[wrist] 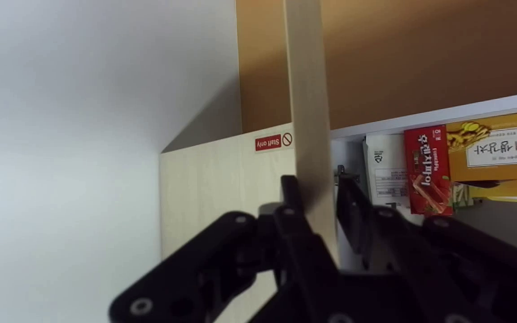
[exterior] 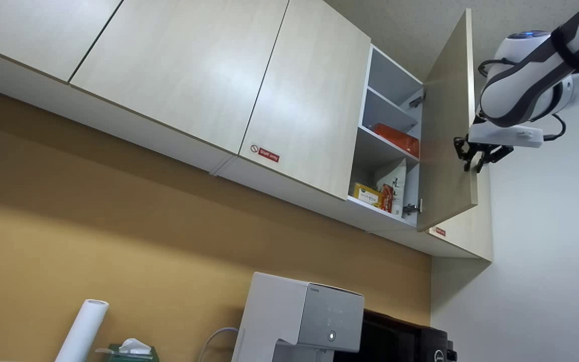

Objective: Close the upper cabinet door.

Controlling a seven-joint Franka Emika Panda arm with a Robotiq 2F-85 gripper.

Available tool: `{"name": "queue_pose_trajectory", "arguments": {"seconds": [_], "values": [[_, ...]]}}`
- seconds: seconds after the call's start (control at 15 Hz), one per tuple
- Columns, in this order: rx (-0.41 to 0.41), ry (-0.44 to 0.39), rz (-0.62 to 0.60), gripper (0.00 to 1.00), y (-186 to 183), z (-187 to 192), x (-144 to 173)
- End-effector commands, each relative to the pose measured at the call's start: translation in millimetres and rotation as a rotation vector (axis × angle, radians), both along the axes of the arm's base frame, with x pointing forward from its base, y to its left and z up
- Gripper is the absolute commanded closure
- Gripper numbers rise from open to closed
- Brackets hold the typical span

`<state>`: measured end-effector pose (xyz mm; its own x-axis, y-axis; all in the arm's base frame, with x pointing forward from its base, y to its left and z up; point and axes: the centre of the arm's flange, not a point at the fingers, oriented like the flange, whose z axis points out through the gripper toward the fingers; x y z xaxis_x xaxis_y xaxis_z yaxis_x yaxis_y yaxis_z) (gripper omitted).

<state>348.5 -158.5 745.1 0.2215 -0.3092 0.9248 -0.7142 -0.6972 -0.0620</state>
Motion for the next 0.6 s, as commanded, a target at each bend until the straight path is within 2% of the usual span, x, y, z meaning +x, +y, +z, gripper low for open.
{"name": "queue_pose_trajectory", "arguments": {"seconds": [0.0, 0.27, 0.53], "values": [[-0.082, 0.013, 0.039, 1.0, 10, -3, 8], [-0.096, 0.003, 0.028, 1.0, 35, -14, 33], [-0.05, -0.075, -0.103, 1.0, 57, -33, 77]]}}
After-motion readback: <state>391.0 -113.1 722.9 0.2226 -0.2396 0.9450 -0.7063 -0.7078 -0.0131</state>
